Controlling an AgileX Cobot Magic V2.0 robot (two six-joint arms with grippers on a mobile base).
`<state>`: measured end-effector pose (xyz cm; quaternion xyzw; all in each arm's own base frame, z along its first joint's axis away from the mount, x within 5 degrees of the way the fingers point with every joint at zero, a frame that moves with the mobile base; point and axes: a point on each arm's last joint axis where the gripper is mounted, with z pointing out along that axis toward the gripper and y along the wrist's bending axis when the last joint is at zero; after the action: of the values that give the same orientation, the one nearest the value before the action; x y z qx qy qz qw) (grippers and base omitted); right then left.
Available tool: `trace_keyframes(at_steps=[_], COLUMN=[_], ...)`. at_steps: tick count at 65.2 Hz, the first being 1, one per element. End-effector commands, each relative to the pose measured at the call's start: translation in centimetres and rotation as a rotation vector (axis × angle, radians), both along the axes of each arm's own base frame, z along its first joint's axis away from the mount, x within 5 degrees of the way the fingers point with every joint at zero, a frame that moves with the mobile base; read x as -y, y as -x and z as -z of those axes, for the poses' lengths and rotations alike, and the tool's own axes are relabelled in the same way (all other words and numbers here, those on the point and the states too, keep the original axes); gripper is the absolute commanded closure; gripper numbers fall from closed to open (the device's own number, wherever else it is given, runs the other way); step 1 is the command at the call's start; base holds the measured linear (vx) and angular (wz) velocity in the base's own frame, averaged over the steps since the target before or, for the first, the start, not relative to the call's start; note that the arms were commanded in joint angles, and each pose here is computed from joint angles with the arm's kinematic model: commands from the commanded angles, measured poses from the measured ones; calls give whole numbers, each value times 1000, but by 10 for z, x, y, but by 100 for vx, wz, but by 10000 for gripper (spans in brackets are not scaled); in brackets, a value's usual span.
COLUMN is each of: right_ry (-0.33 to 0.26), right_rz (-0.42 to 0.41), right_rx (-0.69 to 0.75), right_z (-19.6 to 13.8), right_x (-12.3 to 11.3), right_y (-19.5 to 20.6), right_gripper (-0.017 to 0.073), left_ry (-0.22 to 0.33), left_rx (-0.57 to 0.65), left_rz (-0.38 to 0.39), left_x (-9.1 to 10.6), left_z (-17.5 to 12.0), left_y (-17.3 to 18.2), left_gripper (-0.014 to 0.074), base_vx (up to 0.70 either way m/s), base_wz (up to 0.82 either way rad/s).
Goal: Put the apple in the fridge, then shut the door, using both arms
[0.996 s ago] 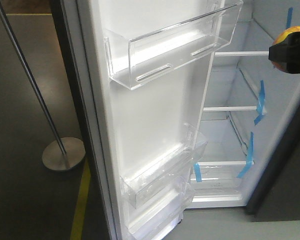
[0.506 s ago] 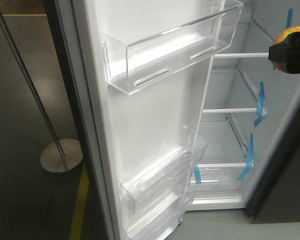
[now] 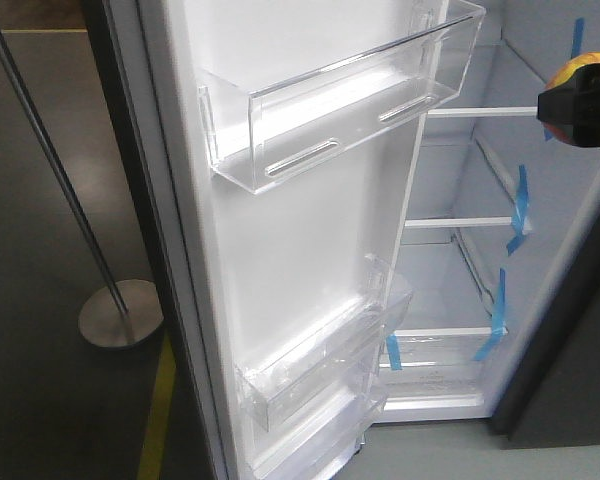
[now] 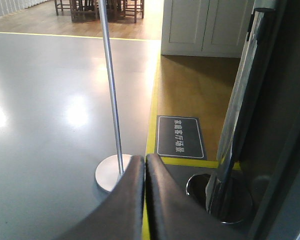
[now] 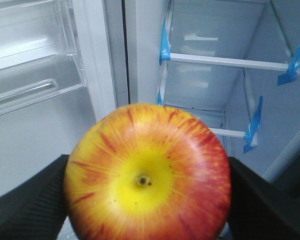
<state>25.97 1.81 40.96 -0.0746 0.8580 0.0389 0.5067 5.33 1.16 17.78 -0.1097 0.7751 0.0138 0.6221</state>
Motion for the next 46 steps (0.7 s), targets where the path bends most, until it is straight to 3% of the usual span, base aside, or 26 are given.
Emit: trace_keyframes(at_steps=[1, 46], right_ry=[-10, -10], right_rz=[22, 22], right_rx=[135, 135], right_z=[-24, -24], right_x=[3, 3], right_y=[5, 5], right_gripper=[391, 391], left_ry=[-5, -5], left_rx=[62, 62], left_rz=[22, 22], left_x=[2, 2], left_z=[-1, -1], left_y=[-1, -1], left_gripper=[601, 601], base_vx=[0, 0], base_wz=[0, 0])
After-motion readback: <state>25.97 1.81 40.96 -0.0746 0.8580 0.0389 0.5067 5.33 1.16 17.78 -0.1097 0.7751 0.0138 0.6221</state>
